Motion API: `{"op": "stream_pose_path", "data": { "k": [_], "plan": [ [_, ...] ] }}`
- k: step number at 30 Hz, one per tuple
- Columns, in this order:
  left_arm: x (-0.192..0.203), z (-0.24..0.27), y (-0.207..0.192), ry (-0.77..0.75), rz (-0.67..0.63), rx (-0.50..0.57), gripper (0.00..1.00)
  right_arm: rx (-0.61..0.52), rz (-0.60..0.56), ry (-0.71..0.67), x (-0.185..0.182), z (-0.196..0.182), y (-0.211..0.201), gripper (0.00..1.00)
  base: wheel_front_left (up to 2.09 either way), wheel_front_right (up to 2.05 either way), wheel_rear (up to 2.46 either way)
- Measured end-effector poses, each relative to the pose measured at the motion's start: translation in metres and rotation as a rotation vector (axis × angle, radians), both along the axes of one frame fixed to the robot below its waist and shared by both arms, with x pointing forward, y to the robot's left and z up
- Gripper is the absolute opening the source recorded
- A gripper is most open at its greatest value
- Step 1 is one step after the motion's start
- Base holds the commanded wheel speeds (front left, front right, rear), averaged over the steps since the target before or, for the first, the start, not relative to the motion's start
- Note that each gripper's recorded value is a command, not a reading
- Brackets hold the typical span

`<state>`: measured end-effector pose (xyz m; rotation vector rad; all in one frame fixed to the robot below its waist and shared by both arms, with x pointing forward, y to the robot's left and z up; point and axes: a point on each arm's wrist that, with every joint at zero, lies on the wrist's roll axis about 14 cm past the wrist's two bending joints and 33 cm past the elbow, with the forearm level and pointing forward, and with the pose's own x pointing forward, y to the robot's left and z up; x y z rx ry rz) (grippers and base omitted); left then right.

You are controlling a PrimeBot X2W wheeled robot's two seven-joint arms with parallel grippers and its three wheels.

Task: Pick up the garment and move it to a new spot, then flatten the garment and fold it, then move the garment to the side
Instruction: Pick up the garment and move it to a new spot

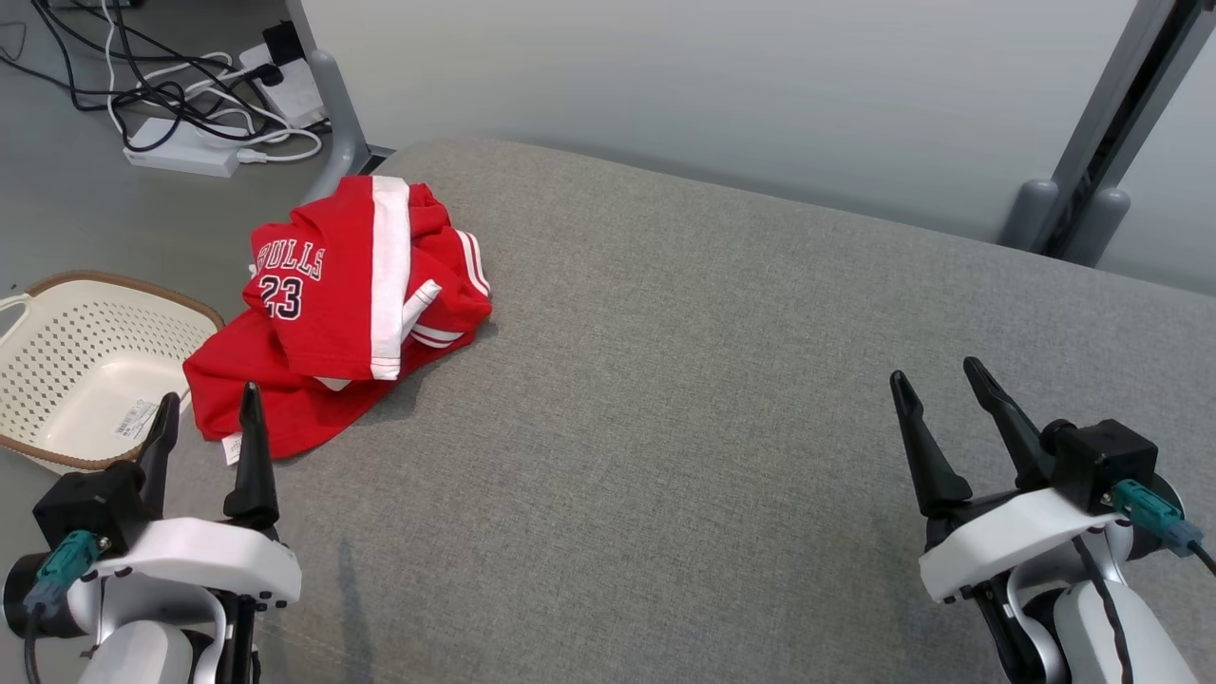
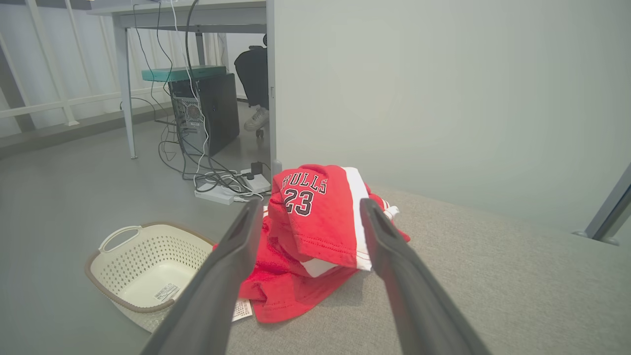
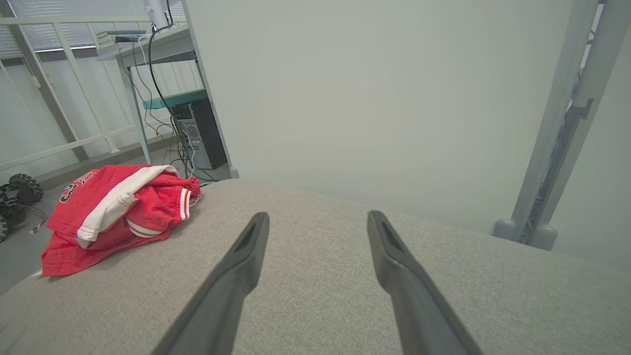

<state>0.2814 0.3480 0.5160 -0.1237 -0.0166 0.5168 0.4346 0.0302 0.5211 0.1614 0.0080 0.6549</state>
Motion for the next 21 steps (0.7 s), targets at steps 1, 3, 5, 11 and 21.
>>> {"op": "stream_pose_path", "data": {
  "k": [1,3,5,11,21],
  "plan": [
    [0.002,0.001,0.0,-0.002,0.0,-0.002,1.0,0.002,0.001,0.0,0.001,0.0,0.0,1.0,0.0,0.0,0.0],
    [0.008,0.002,0.0,-0.001,-0.006,0.0,1.0,0.004,-0.003,0.005,0.004,-0.002,-0.001,1.0,0.0,0.0,0.0],
    [0.02,0.005,0.0,-0.002,-0.02,0.003,1.0,0.008,-0.009,0.006,0.01,-0.002,-0.002,1.0,0.0,0.0,0.0],
    [0.057,-0.018,0.0,0.102,-0.076,-0.077,1.0,-0.005,-0.031,0.037,0.024,-0.017,-0.012,1.0,0.0,0.0,0.0],
    [0.112,-0.082,0.009,0.334,-0.118,-0.232,1.0,-0.035,-0.111,0.097,0.049,-0.049,-0.047,1.0,0.0,0.0,0.0]
  ]
}}
